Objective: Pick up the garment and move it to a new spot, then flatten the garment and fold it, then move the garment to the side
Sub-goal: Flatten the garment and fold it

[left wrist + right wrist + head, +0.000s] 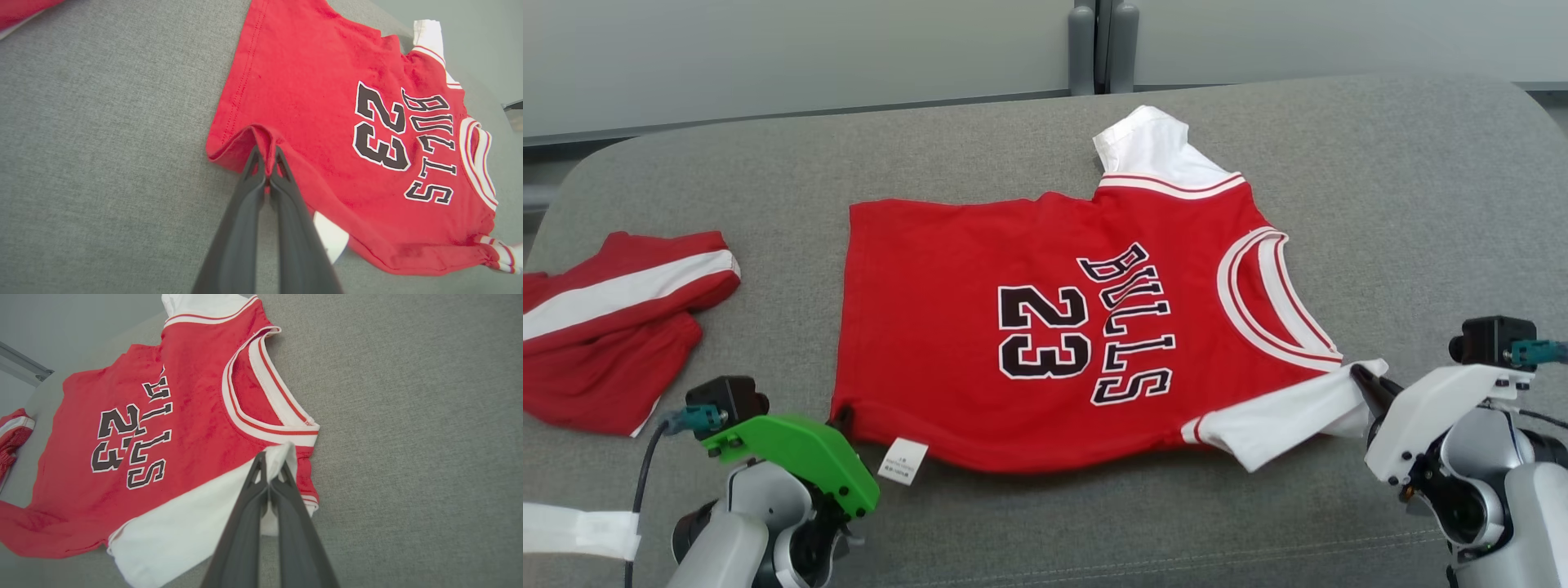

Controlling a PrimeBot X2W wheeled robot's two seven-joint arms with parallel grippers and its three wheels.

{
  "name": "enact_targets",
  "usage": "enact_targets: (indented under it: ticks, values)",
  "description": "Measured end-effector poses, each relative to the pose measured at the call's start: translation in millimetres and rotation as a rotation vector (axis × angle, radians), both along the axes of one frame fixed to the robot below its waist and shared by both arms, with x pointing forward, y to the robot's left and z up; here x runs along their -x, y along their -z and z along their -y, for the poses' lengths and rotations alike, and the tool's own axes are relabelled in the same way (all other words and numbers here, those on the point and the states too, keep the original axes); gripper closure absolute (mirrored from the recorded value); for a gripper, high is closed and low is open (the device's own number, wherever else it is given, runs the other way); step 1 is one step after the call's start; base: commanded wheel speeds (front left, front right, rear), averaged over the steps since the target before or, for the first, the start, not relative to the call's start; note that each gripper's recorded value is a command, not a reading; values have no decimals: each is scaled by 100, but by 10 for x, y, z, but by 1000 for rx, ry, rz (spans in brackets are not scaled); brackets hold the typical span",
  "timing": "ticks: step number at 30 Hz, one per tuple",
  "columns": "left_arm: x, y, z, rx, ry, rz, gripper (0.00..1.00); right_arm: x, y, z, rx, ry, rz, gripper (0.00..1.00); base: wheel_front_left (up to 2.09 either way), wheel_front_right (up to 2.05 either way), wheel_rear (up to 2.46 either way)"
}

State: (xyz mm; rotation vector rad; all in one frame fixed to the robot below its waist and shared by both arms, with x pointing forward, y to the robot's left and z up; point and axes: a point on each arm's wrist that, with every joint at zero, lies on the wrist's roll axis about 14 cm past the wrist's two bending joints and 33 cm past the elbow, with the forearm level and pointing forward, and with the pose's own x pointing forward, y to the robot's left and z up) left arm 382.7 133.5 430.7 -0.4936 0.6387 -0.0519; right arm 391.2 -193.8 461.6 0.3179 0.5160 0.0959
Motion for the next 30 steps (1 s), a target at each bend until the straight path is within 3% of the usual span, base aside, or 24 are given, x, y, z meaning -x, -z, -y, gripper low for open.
enact_targets:
  ticks: [7, 23, 24, 25, 26, 27, 28, 30]
  values:
    - [-237, 86, -9, 10, -55, -48, 100, -252, 82, 84, 26, 9, -67, 100, 0, 0, 0]
    - [-536, 268, 48, -15, -52, -77, 100, -560, 336, 91, 53, -3, -168, 100, 0, 0, 0]
    - [-548, 270, 43, -15, -54, -80, 100, -567, 351, 87, 54, -5, -173, 91, 0, 0, 0]
    - [-566, 264, 39, -14, -56, -79, 92, -575, 364, 81, 55, -7, -179, 75, 0, 0, 0]
    - [-601, 253, 40, 3, -67, -83, 55, -599, 374, 81, 54, -7, -184, 24, 0, 0, 0]
    - [-616, 251, 44, 13, -72, -86, 31, -610, 381, 85, 54, -6, -187, 0, 0, 0, 0]
    - [-624, 256, 46, 20, -76, -91, 0, -619, 386, 86, 51, -5, -189, 0, 0, 0, 0]
    - [-659, 244, 47, 26, -81, -89, 0, -647, 393, 91, 46, 0, -190, 0, 0, 0, 0]
